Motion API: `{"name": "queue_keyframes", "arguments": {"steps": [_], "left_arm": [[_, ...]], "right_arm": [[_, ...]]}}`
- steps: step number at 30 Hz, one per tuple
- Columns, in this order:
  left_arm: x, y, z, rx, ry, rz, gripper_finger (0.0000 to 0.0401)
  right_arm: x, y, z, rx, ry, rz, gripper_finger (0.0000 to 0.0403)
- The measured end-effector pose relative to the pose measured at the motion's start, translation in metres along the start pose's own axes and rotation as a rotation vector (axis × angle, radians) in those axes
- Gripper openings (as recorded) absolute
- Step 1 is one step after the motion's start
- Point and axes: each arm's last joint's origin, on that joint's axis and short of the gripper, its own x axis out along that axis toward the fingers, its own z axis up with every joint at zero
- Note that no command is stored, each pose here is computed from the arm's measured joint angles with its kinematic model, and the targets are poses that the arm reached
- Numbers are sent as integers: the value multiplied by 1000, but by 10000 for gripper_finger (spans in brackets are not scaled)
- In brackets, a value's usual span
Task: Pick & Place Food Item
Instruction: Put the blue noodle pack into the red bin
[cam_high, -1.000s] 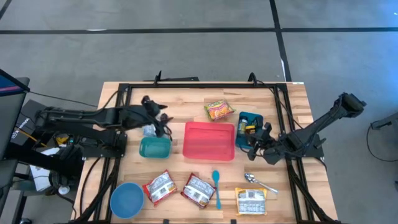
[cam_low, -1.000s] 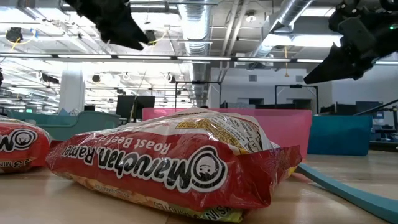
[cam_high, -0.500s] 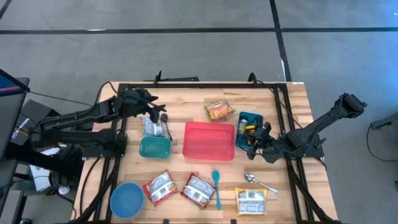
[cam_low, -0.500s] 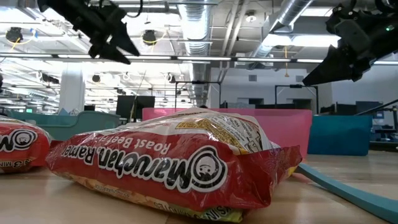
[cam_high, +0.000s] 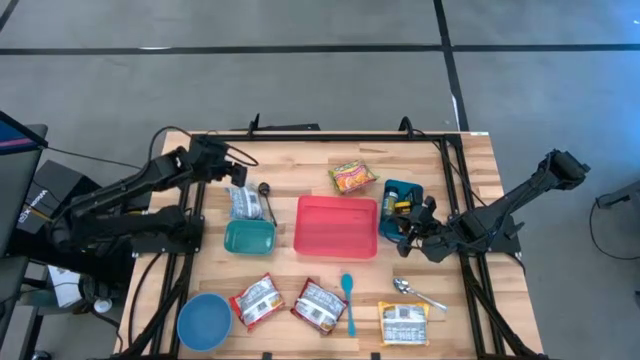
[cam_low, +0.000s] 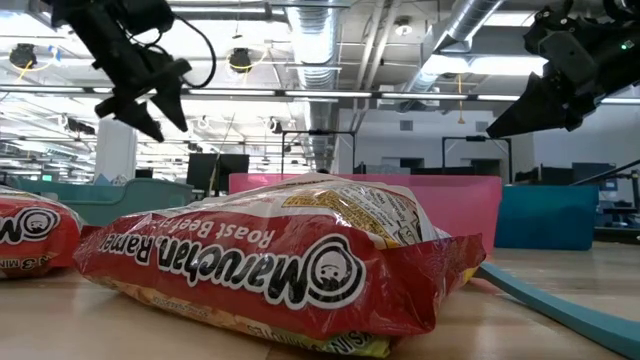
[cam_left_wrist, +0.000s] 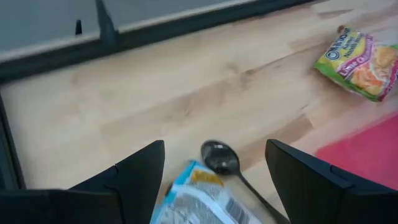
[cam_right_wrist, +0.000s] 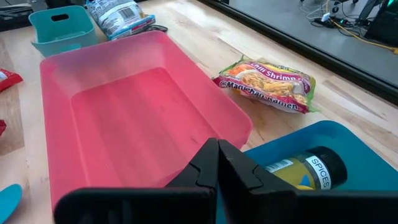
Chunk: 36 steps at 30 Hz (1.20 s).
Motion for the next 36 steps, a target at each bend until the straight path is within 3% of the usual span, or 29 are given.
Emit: {"name": "queue_keyframes", "arguments": {"steps": [6, 15, 26, 31, 36], "left_arm": [[1, 9, -5, -102, 97, 18, 274], [4, 21, -14, -120, 229, 117, 274], [28, 23, -34, -144, 383, 88, 274], [29, 21, -37, -160, 427, 15, 274], [31, 22, -41, -175, 442, 17, 274]], "right_arm": [[0, 0, 0, 0, 3, 3, 0], [0, 1, 0, 1, 16, 18, 0], [0, 1, -1, 17, 30, 32, 0], [0, 1, -1, 18, 31, 34, 0], [0, 1, -1, 27, 34, 36, 0]]}}
